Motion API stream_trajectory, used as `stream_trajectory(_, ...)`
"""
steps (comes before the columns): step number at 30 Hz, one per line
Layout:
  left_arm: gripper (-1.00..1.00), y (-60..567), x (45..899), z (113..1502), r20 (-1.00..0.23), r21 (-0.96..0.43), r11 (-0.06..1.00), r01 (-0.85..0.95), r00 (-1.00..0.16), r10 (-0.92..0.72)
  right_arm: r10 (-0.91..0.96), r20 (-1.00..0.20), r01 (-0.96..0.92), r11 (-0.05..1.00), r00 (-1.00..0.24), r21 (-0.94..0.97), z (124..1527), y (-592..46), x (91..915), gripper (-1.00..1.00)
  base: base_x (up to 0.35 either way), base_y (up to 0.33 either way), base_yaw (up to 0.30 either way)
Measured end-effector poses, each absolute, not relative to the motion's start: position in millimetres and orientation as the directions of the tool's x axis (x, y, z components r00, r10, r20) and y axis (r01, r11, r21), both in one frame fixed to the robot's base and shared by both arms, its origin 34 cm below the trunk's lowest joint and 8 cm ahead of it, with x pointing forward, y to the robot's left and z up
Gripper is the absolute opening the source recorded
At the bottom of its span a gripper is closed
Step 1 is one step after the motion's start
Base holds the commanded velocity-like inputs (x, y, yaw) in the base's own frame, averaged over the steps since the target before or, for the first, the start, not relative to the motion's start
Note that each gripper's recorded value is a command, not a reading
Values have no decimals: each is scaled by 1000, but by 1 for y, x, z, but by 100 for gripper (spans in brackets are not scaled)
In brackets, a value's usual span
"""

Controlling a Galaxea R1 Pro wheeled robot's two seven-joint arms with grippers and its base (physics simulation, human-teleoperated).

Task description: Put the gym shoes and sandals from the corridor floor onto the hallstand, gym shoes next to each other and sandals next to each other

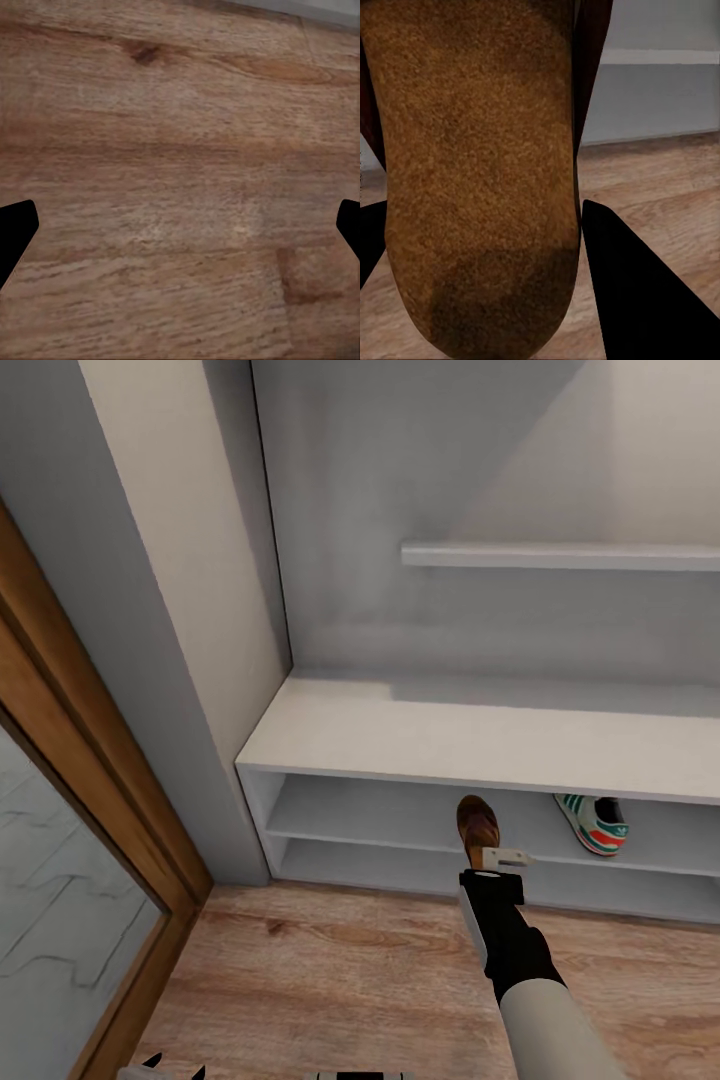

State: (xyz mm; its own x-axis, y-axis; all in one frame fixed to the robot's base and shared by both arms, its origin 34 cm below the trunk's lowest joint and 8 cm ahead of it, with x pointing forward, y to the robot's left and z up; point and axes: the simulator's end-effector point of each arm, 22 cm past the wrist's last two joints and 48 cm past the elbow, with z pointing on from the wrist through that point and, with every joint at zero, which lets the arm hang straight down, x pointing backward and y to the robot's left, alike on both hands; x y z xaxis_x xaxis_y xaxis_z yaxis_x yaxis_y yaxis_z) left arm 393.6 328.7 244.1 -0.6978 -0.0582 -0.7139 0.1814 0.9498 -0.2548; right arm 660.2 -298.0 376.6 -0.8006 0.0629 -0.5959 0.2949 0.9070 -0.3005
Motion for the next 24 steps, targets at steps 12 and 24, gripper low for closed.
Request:
stream_trajectory(12,100,329,394,244,-714,-254,950,181,-698,-58,63,-593,294,907,-803,-301,375,-298,660,-100,193,-1,0)
stream_trajectory(24,100,329,394,244,-714,-254,950,182,-698,-58,63,-594,294,907,-802,-301,376,-298,660,-100,175,-67,0)
